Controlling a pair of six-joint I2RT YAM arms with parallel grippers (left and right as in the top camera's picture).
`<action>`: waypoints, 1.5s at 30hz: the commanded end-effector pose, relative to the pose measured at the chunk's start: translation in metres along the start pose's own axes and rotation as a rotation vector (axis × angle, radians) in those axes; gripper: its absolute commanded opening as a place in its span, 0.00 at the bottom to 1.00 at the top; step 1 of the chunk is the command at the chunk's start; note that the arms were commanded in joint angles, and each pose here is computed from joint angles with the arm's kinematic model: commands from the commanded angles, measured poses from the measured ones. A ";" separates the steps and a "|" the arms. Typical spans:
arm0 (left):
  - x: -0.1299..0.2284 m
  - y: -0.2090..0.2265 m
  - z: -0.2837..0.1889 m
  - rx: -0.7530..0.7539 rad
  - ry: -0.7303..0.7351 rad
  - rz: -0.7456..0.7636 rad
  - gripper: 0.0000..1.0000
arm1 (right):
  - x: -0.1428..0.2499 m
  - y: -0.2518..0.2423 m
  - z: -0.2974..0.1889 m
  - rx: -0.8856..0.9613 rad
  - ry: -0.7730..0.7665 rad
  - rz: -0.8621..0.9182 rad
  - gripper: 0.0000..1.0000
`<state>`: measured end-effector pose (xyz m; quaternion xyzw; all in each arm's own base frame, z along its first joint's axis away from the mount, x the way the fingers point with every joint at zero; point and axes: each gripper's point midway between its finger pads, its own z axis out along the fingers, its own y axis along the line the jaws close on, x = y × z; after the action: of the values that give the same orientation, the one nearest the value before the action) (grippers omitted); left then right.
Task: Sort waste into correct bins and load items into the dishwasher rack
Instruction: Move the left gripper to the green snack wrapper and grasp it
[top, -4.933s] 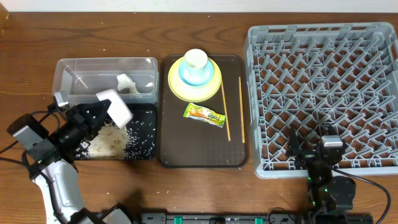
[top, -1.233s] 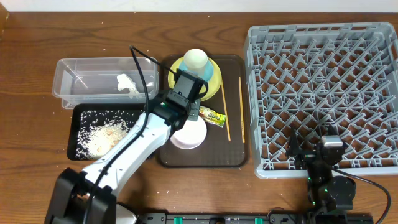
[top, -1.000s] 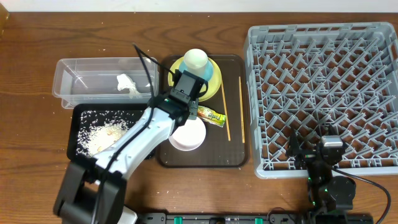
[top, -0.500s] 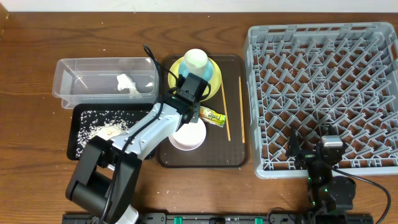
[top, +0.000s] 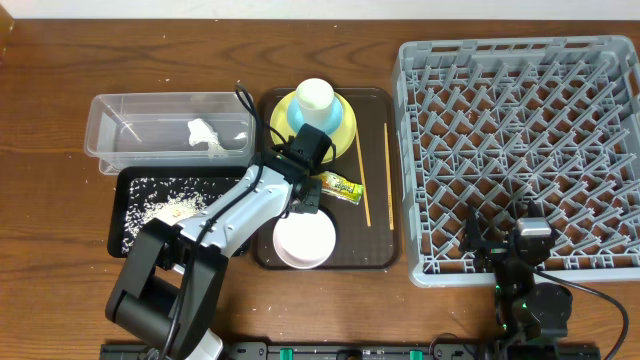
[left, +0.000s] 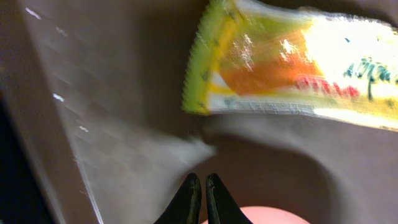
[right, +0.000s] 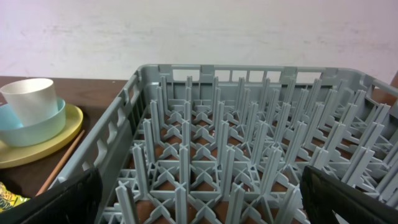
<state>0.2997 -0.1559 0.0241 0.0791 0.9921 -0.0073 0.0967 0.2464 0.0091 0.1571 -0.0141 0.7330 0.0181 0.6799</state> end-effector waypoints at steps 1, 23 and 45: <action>0.007 -0.020 -0.003 0.121 0.046 0.048 0.08 | 0.001 0.000 0.000 -0.002 0.004 -0.014 0.99; -0.038 -0.046 -0.009 0.236 -0.142 0.092 0.41 | 0.001 0.000 0.000 -0.002 0.004 -0.014 0.99; -0.034 0.000 0.040 -0.041 -0.127 0.057 0.48 | 0.002 0.000 0.000 -0.002 0.005 -0.014 0.99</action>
<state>0.3392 -0.1878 0.0044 0.1169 0.9784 -0.0581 0.1605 0.2464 0.0091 0.1570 -0.0141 0.7331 0.0181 0.6797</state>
